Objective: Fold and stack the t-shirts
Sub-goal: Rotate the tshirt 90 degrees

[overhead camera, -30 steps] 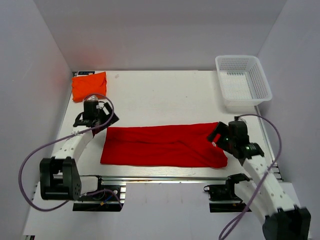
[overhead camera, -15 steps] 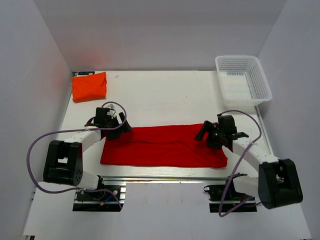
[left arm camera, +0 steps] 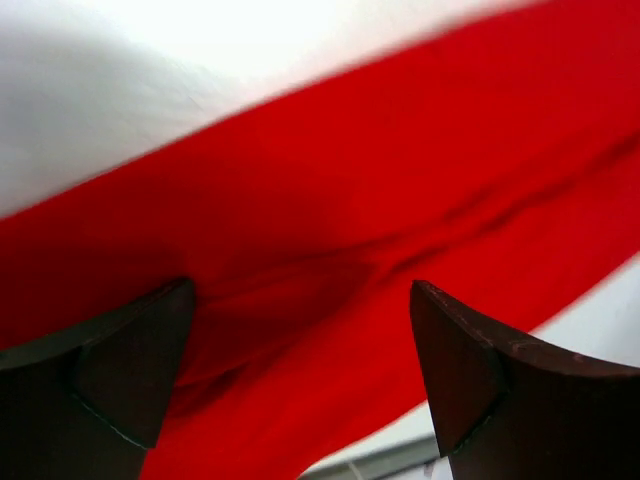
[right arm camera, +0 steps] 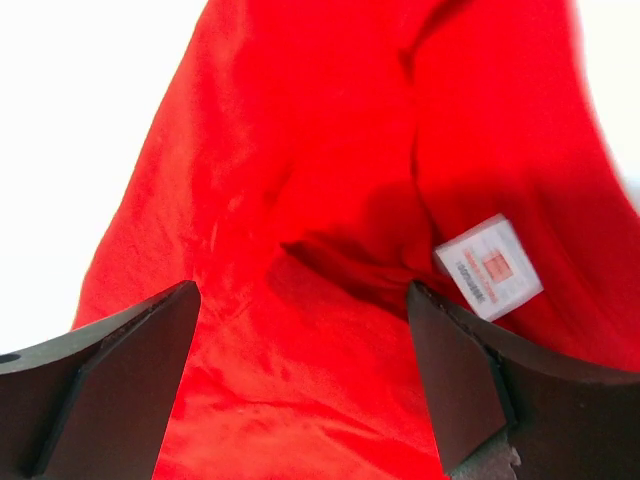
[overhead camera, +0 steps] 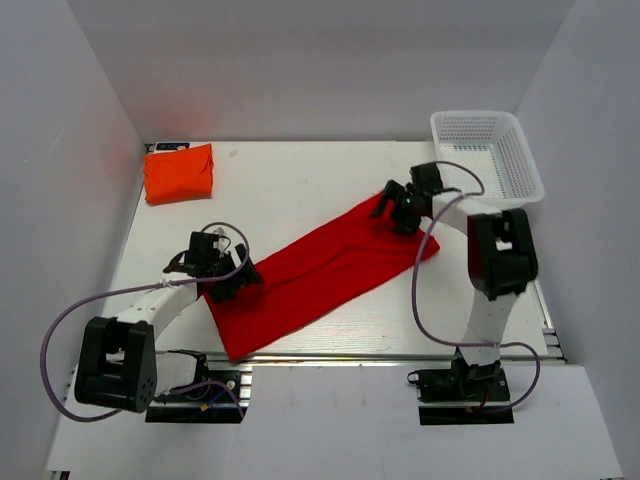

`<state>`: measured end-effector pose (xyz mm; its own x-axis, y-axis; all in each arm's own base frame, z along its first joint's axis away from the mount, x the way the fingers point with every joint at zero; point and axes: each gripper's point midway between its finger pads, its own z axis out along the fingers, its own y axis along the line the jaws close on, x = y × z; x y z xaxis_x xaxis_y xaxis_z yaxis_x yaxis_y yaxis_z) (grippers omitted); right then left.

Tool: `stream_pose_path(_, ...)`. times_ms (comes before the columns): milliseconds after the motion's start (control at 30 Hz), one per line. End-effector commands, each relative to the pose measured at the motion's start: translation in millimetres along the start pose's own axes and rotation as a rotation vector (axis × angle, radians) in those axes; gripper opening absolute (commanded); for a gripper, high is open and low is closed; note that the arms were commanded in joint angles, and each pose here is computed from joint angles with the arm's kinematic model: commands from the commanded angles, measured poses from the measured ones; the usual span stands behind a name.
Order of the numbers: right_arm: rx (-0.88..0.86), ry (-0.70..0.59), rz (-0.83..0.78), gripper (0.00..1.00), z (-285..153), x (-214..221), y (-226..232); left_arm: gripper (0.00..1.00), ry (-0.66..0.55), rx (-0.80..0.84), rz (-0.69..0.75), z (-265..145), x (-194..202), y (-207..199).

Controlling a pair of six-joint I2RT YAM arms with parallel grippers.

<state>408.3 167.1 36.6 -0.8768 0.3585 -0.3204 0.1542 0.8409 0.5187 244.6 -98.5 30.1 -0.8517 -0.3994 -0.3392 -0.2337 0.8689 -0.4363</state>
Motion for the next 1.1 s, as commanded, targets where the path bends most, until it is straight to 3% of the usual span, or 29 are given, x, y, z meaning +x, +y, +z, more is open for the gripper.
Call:
stream_pose_path(0, 0.019, 0.094, -0.018, 0.90, 36, -16, 0, 1.00, 0.321, -0.053, -0.060, -13, 92, 24)
stream_pose_path(67, 0.009, 0.203, 0.014, 0.90, 69, -1, -10, 1.00, 0.377, -0.001, -0.035, -12, 111, 17)
stream_pose_path(100, -0.034, 0.170, -0.003, 0.90, 70, -23, 8, 1.00, 0.397, 0.017, -0.028, -10, 117, 16)
stream_pose_path(200, -0.131, 0.219, -0.006, 0.90, 97, -34, 30, 1.00, 0.484, 0.041, 0.004, -9, 139, 10)
stream_pose_path(367, -0.282, 0.126, -0.079, 0.90, 109, -71, 84, 1.00, 0.550, 0.069, 0.126, -3, 151, -13)
stream_pose_path(667, -0.422, 0.000, -0.104, 0.90, 146, -93, 143, 1.00, 0.738, 0.105, 0.339, -8, 205, -61)
stream_pose_path(733, -0.420, -0.014, -0.105, 0.90, 147, -93, 148, 1.00, 0.738, 0.062, 0.382, -13, 209, -66)
stream_pose_path(867, -0.409, -0.075, -0.192, 0.90, 134, -106, 157, 1.00, 0.616, 0.037, 0.457, -23, 187, -89)
stream_pose_path(1067, -0.349, -0.224, -0.413, 0.90, 67, -132, 192, 1.00, 0.370, 0.096, 0.514, -41, 139, -138)
